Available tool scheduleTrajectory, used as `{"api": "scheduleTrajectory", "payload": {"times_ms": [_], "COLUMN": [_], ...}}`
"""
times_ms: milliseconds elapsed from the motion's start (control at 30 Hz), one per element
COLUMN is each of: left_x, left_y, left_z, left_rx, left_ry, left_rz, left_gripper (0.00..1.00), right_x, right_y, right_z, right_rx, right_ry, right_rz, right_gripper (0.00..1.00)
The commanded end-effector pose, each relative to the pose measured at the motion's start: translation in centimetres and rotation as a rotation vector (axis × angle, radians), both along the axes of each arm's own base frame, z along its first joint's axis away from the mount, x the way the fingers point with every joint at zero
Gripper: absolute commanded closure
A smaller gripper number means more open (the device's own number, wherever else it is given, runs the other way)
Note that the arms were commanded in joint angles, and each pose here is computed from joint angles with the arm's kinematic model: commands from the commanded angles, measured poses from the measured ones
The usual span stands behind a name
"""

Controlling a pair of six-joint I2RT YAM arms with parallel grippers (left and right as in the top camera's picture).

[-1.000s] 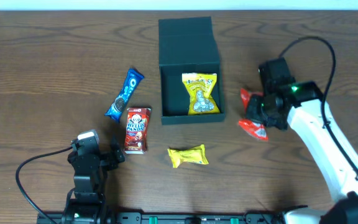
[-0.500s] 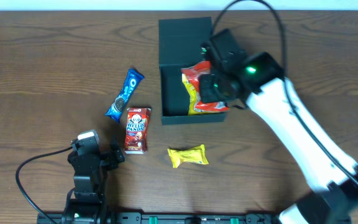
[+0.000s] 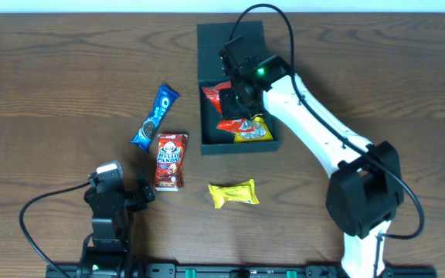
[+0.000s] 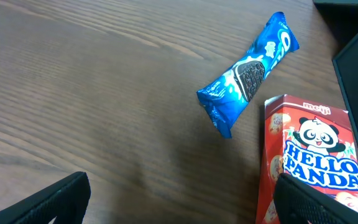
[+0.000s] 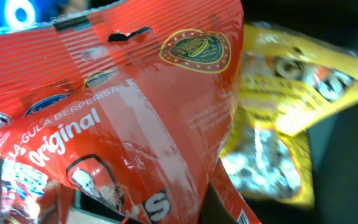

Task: Pack container
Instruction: 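Release the red bag beside the yellow bag and push it down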

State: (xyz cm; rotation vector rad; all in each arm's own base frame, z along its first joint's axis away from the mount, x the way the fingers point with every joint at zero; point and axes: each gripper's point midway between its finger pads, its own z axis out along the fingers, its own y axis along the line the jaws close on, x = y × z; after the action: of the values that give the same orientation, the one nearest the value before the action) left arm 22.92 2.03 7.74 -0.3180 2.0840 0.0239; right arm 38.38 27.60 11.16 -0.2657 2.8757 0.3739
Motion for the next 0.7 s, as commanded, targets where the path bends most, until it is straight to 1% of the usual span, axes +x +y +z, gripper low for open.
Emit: {"api": "scheduleTrajectory", "payload": {"times_ms": [0,100,267,500,667], "left_x": [-0.4,-0.4,-0.4,-0.4,-0.4], "left_y": [0.4,0.4,0.4,0.4,0.4], "left_z": [-1.2,-1.2,-1.2,-1.2,-1.2], "left_rx": [0.008,0.008,0.008,0.008,0.008], "left_ry": [0.027,0.027,0.027,0.027,0.027], "left_rz": [0.022,0.022,0.022,0.023,0.023], "left_gripper": [0.05,0.05,0.05,0.05,0.05], "right_x": [0.6,1.1,1.9,1.5,1.3], "right_y": [1.7,1.8,0.6,1.3,2.4], "right_z": [1.8,1.9,1.3,-1.3,-2.4], "right_rx": [0.066,0.065,-0.011,-0.033,-0.015], "right_ry": [-0.041,-0.062,-0.099,-0.044,-0.027], "right_rz": [0.033,0.028,-0.018,-0.074,-0.054], "right_gripper": [0.99,0.99,0.98,0.98,0.98]}}
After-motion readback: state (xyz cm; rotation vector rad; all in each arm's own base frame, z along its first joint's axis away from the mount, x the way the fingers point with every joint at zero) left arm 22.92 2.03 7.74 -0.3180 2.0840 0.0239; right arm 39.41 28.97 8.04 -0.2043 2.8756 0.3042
